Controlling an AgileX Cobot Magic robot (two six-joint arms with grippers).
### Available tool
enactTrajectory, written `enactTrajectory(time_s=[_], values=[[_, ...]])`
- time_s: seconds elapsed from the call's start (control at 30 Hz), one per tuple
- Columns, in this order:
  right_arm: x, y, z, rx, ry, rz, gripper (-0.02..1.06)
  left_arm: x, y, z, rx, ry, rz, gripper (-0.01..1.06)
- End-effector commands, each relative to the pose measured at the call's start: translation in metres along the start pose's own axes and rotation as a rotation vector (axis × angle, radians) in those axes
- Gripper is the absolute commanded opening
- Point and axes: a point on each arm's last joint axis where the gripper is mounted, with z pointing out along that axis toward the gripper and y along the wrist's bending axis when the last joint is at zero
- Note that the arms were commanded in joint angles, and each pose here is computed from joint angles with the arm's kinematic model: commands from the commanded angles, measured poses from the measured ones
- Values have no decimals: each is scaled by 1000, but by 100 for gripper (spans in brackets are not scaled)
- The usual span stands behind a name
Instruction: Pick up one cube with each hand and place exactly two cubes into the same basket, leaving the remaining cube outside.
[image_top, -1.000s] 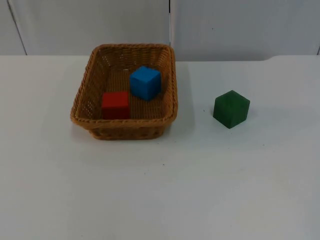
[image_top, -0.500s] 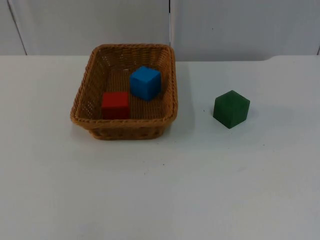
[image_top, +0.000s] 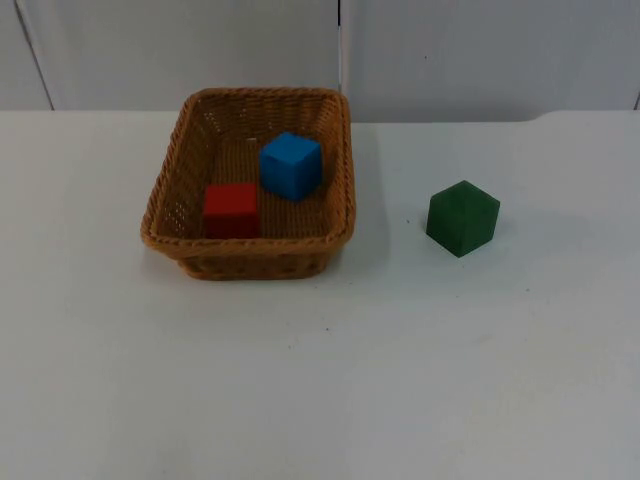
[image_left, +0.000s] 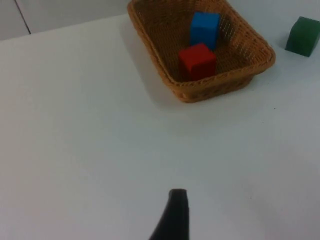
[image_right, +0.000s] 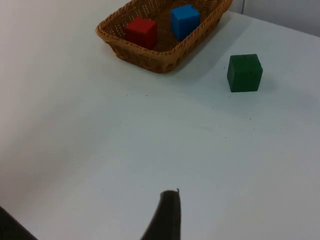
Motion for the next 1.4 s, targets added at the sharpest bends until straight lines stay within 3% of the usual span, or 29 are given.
enactTrajectory(time_s=[0.0,0.83,0.93,1.03,1.37], values=[[2,0,1,-1,4,-1,75,0,1,1,-8,-9,-17,75],[2,0,1,2,4,-3,75,0,3,1,-32,-9,-47,75],[2,0,1,2,4,-3,80,0,3,1,-32,-9,-47,79],[2,0,1,2,4,-3,104,0,3,1,-32,-9,-47,104],[2,-2,1,21,5,11,105,0,3,1,-32,-9,-47,105]])
